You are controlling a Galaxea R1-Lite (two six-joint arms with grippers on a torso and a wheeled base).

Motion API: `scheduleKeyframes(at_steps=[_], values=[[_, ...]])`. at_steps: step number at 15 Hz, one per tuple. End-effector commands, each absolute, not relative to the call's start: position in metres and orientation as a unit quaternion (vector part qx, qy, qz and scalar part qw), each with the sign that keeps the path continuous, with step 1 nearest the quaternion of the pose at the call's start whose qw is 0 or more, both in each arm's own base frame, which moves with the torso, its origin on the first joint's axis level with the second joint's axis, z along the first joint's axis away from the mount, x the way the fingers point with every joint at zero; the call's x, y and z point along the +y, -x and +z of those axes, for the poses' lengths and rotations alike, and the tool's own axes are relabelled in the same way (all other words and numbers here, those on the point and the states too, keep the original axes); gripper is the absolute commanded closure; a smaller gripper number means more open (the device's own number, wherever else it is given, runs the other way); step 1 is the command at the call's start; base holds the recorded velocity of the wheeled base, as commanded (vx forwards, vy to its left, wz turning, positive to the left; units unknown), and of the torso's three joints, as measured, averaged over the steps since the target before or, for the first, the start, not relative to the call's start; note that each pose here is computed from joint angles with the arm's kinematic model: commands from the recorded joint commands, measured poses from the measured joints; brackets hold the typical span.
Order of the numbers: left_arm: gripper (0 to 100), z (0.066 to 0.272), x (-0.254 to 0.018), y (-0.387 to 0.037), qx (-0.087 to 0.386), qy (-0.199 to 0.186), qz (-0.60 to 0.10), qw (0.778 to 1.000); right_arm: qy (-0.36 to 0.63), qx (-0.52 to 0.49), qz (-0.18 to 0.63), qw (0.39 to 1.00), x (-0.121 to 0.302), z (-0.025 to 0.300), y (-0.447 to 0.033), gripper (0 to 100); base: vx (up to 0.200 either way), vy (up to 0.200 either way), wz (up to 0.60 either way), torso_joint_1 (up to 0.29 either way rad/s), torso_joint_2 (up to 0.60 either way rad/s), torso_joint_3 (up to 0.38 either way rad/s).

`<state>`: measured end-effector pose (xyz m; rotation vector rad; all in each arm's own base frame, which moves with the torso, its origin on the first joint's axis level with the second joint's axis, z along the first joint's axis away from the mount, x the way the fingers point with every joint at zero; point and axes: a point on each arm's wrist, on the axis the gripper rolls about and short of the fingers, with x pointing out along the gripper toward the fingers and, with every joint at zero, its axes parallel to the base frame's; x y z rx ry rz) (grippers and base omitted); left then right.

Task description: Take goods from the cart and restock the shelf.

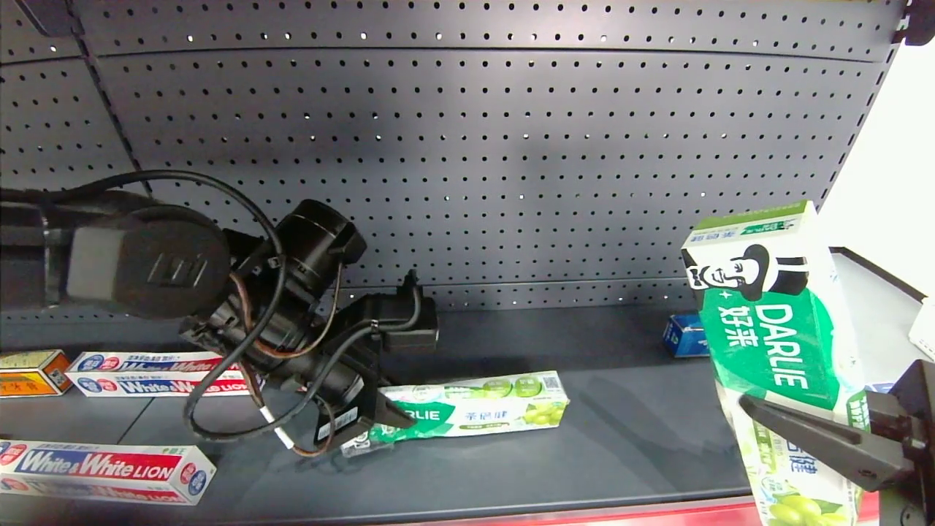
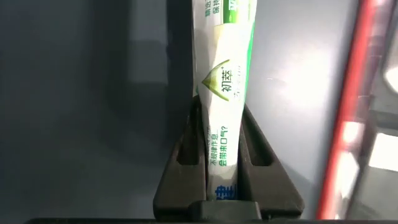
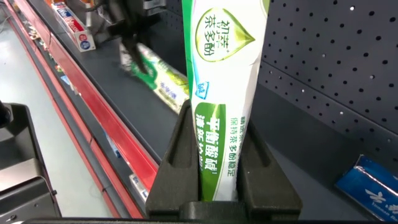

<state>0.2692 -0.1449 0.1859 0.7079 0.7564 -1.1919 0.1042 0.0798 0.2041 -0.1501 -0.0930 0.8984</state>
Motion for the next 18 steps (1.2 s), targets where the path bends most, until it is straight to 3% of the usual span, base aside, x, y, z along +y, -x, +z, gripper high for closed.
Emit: scheduleKeyframes(at_steps=[1,3,5,18], values=[[100,0.194,-0.149,-0.241,0.323,-0.321,-0.538,0.71,0.072,-0.044,0.434,0.897,0.08,0.204,-0.104,100,0.0,0.0,0.0,0.0,0.0,0.0],[100,0.191,-0.16,-0.231,0.311,-0.316,-0.536,0.719,0.073,-0.044,0.434,0.897,0.08,0.204,-0.105,100,0.0,0.0,0.0,0.0,0.0,0.0],[100,0.19,-0.164,-0.228,0.308,-0.318,-0.542,0.714,0.072,-0.045,0.432,0.898,0.079,0.204,-0.104,100,0.0,0.0,0.0,0.0,0.0,0.0],[100,0.18,-0.155,-0.213,0.323,-0.319,-0.55,0.701,0.073,-0.044,0.43,0.899,0.079,0.203,-0.105,100,0.0,0.0,0.0,0.0,0.0,0.0]])
